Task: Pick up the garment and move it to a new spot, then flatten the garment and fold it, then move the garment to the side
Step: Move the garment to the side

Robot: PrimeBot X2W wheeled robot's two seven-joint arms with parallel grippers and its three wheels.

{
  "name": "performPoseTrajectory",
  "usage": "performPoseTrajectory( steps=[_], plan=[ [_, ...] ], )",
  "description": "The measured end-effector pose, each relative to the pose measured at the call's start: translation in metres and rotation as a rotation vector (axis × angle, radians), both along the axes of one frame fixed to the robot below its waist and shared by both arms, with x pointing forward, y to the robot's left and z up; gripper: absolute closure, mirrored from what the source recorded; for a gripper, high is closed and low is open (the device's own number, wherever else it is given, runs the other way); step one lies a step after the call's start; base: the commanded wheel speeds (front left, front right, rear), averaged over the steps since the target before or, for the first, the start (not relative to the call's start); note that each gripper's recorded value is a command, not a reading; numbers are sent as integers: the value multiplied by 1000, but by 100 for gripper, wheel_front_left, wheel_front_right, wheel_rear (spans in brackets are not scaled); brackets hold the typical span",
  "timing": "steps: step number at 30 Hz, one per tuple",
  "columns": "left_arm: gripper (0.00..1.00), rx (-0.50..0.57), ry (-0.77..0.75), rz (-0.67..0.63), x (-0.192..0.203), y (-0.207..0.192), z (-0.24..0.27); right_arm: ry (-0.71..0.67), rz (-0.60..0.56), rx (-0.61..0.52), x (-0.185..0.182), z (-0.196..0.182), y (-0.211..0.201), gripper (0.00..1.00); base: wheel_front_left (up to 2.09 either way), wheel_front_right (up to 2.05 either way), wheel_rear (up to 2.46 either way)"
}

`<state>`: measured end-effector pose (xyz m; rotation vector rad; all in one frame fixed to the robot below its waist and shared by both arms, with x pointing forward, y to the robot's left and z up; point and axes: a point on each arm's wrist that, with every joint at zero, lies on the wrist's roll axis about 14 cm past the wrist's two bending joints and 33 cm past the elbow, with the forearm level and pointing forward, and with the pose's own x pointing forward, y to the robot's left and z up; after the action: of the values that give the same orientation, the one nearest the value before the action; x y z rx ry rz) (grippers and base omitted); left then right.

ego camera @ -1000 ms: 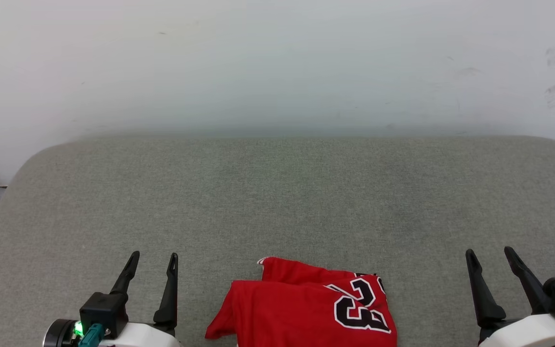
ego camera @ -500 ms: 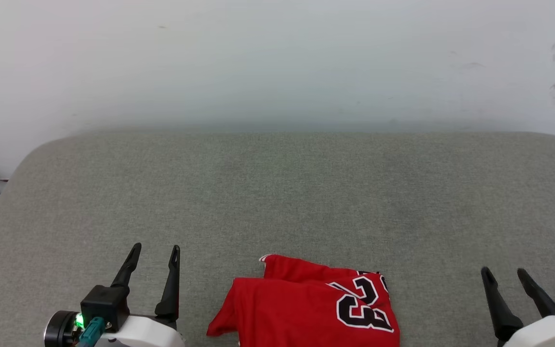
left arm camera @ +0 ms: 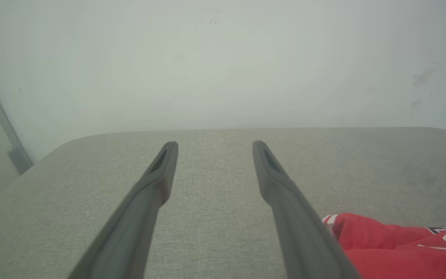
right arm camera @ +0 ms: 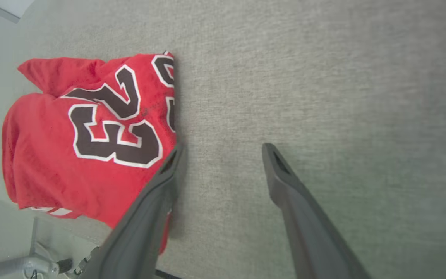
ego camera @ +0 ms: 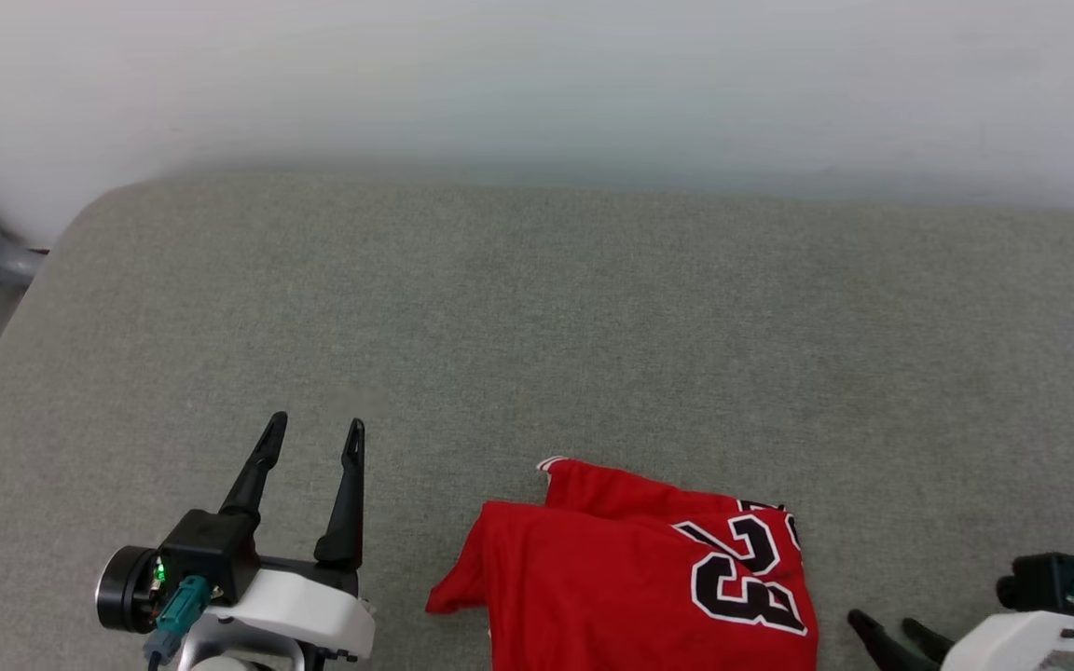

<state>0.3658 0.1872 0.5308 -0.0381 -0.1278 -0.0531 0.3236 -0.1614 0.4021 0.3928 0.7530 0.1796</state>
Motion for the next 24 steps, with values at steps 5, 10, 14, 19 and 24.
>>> performPoseTrajectory(
  steps=[5, 10, 14, 19, 24],
  plan=[
    [0, -5, 18, 13, 6, 4, -6, 95, 103, 90, 9, -16, 41, 0, 0, 0, 0],
    [0, -9, 32, 26, 9, 8, -12, 185, 172, 154, 11, -32, 70, 0, 0, 0, 0],
    [0, -5, 37, 40, 10, 13, -14, 262, 214, 188, 6, -42, 84, 0, 0, 0, 0],
    [0, -4, 40, 53, 9, 17, -15, 267, 234, 185, 8, -43, 89, 100, 0, 0, 0],
    [0, -3, 30, 55, 6, 17, -12, 208, 242, 164, 14, -31, 89, 100, 0, 0, 0]
  ],
)
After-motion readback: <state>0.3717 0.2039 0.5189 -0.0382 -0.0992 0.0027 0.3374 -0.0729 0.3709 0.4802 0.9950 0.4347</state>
